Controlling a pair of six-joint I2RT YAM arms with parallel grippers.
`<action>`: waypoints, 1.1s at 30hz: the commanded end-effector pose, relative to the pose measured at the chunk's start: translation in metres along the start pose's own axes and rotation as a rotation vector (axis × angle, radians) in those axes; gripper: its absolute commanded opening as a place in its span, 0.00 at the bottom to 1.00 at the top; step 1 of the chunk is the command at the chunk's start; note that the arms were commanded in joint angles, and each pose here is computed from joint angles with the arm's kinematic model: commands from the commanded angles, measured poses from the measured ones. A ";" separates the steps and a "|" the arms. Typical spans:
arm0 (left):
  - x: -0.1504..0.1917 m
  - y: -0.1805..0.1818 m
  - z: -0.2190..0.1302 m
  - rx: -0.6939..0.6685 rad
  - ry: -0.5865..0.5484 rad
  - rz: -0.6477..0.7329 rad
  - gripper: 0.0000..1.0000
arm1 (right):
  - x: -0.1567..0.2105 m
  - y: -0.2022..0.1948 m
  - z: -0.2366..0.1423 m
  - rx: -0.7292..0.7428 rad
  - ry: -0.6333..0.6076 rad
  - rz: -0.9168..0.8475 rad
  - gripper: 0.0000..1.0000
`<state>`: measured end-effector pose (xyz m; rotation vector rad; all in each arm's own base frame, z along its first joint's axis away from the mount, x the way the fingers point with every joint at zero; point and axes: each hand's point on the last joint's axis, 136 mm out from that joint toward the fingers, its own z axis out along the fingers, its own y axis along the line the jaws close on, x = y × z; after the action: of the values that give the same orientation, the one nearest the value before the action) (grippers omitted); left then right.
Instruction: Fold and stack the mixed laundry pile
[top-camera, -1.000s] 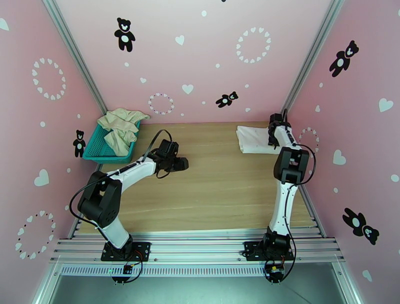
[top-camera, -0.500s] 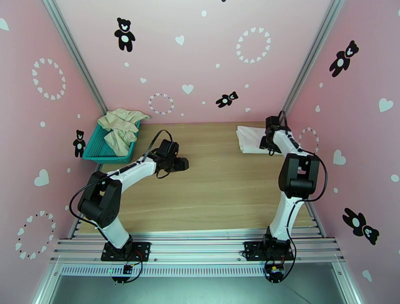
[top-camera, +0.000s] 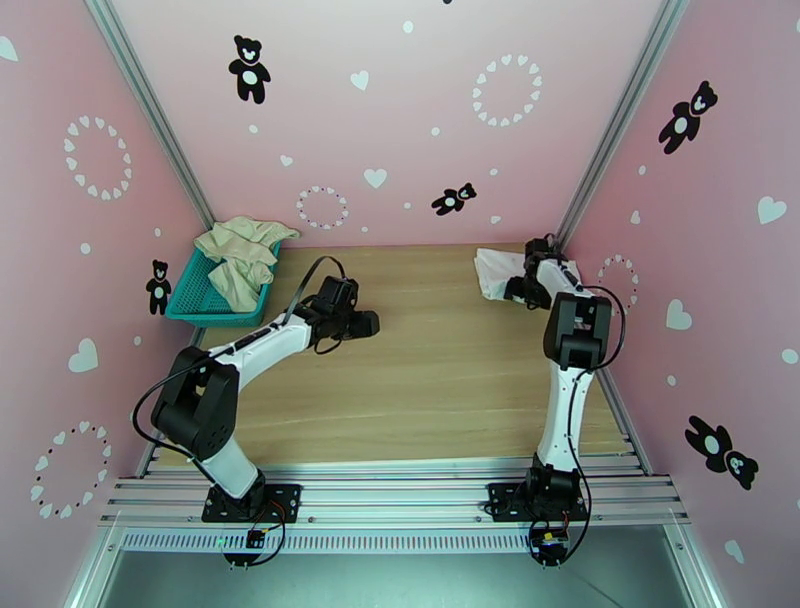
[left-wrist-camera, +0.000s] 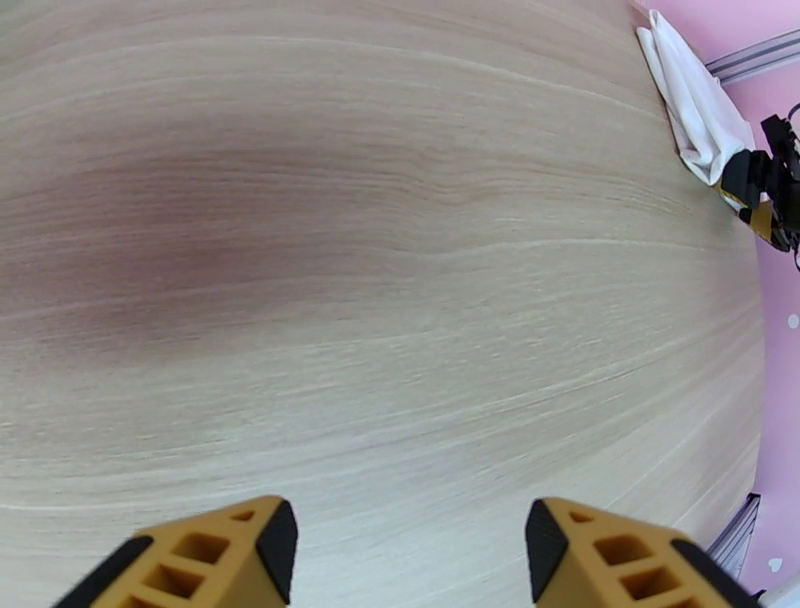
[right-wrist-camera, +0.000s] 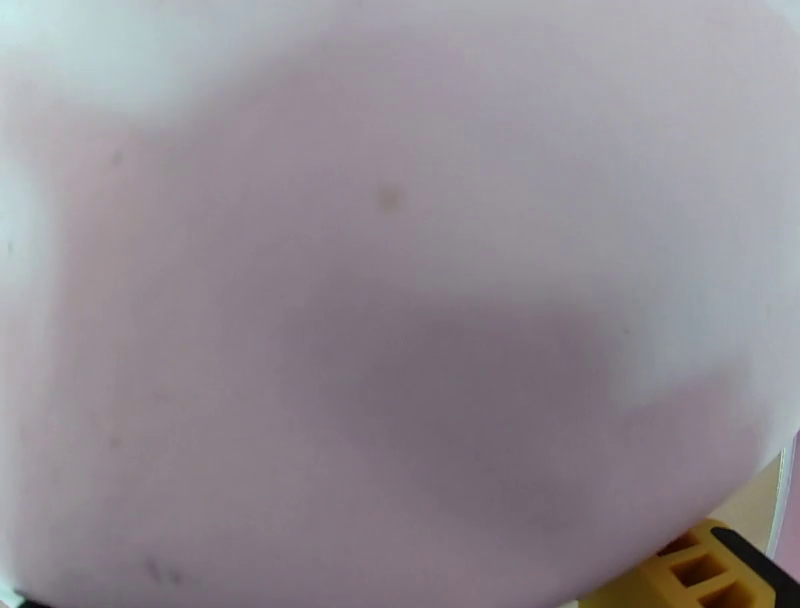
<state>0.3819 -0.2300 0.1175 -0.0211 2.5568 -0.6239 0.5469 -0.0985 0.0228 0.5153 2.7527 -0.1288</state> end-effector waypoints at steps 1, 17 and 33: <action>-0.015 -0.008 -0.013 0.000 -0.059 -0.001 0.66 | -0.002 0.009 0.026 -0.055 0.053 0.003 0.83; -0.027 -0.006 -0.019 -0.059 -0.069 0.021 0.67 | -0.021 0.018 -0.029 -0.102 -0.057 -0.066 0.84; -0.020 0.050 -0.057 -0.126 -0.301 0.054 0.70 | 0.133 0.002 -0.179 -0.188 -0.749 -0.246 0.99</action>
<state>0.3716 -0.1737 0.1456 -0.0518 2.3793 -0.4469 0.3742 -0.0322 0.1221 0.1221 2.3198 -0.0877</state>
